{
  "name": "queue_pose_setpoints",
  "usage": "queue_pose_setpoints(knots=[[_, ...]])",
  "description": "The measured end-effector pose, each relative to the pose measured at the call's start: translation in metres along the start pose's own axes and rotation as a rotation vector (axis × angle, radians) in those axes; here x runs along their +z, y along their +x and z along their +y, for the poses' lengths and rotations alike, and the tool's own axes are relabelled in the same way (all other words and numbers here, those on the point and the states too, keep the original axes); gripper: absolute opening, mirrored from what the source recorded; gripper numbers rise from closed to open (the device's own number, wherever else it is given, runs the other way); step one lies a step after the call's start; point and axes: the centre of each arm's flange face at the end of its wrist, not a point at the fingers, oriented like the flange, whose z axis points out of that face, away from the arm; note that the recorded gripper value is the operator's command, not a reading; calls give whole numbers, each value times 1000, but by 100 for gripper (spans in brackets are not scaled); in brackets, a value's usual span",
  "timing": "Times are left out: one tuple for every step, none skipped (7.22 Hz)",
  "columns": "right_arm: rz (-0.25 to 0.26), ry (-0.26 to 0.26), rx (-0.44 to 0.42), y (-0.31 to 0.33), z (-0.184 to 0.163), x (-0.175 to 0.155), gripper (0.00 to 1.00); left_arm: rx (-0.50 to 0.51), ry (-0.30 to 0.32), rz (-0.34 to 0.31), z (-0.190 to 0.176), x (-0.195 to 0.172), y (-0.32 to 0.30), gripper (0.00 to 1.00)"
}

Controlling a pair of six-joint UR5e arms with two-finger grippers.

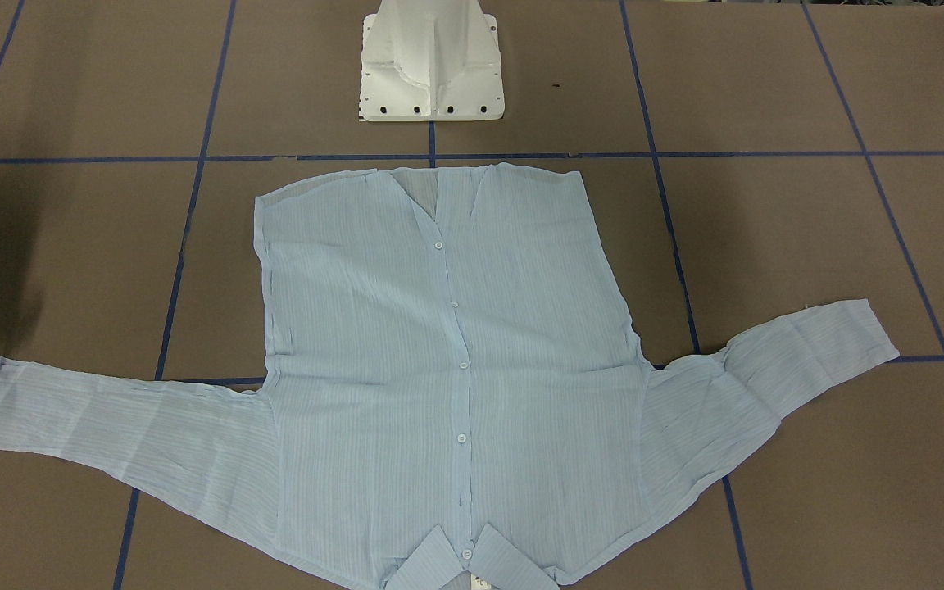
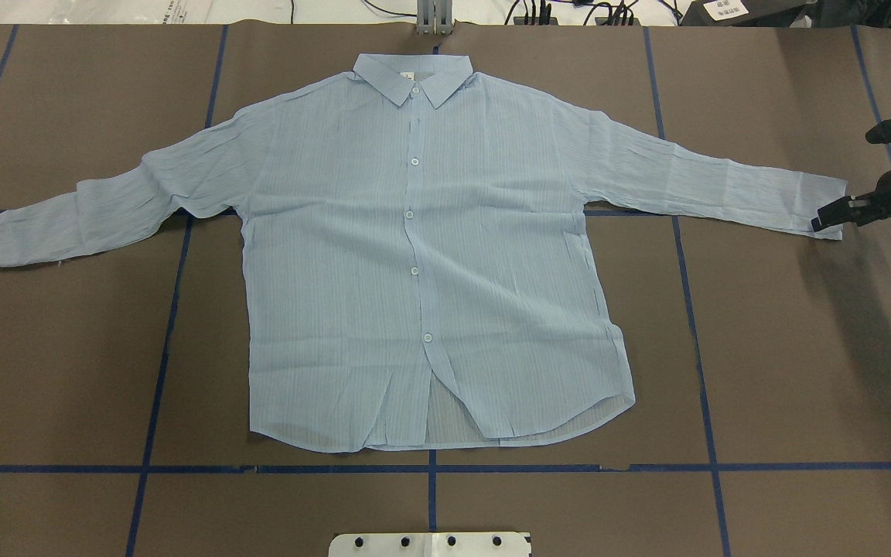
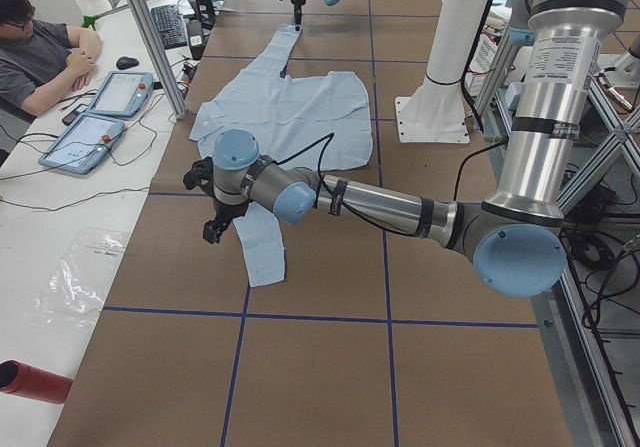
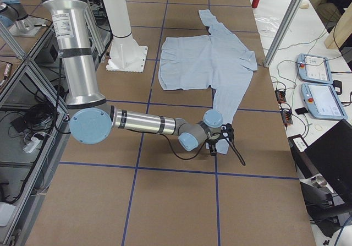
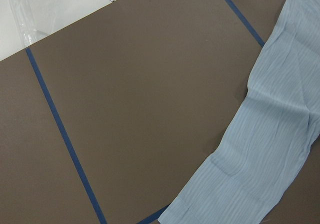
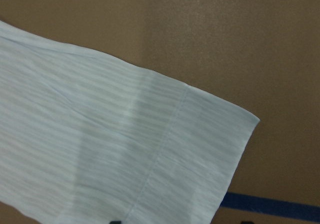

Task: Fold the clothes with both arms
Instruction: 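Move the right gripper down to the cuff of the sleeve nearest it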

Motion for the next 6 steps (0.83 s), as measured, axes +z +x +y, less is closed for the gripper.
queue_pose_setpoints(knots=[[2,-3,3,0,0,0,47,0,-1,0,0,0,0,100],[3,-5,4,0,0,0,30,-1,-1,0,0,0,0,100],[2,-5,4,-1,-1,0,21,-1,-1,-1,0,0,0,100],[1,-5,3,-1,-2,-1,6,-2,-1,-1,0,1,-1,100],[-1,-5,1,-3,-2,-1,0,-4,-2,-1,1,1,-1,100],[-4,-5,-1,-4,-2,-2,0,-4,-3,-1,1,1,-1,100]])
